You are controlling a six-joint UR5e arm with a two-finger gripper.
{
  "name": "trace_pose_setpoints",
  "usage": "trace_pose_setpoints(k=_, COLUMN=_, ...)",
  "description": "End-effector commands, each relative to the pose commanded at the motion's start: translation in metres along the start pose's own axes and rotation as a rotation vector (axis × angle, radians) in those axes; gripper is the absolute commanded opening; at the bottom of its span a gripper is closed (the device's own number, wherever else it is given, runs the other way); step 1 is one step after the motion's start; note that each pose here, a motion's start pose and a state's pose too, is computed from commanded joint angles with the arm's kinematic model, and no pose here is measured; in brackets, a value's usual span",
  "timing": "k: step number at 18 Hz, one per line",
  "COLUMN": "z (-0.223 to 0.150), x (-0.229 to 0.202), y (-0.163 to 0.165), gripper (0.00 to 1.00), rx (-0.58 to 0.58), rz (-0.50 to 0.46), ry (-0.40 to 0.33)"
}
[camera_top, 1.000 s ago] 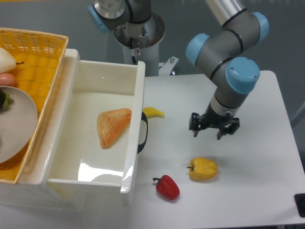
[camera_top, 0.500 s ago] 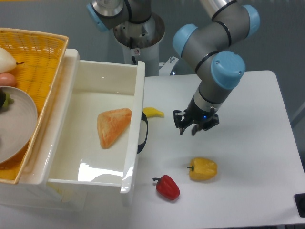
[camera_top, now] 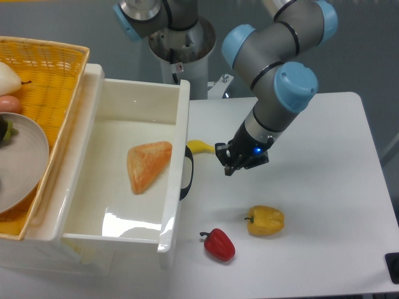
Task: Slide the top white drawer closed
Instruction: 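Move the gripper toward the open white drawer's front face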
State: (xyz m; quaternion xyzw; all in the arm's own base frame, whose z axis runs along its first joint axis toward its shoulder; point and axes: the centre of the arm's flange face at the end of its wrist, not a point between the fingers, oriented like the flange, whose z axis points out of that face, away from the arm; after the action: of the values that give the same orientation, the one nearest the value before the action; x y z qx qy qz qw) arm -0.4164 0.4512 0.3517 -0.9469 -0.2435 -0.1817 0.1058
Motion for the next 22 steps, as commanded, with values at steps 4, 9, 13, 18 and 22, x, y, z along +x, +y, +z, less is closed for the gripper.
trace_pose_setpoints(k=4, z=0.004, x=0.01, y=-0.005, gripper=0.06, rx=0.031, rz=-0.006, ry=0.062)
trace_pose_setpoints(k=9, z=0.012, x=0.014, y=-0.008, gripper=0.06, rx=0.02, rz=0.0, ry=0.071)
trace_pose_setpoints(k=13, z=0.015, x=0.016, y=-0.007, gripper=0.06, rx=0.019, rz=0.001, ry=0.087)
trace_pose_setpoints(k=18, z=0.016, x=0.022, y=-0.007, gripper=0.06, rx=0.021, rz=0.004, ry=0.103)
trace_pose_setpoints(k=22, z=0.015, x=0.028, y=-0.007, gripper=0.06, rx=0.019, rz=0.008, ry=0.111)
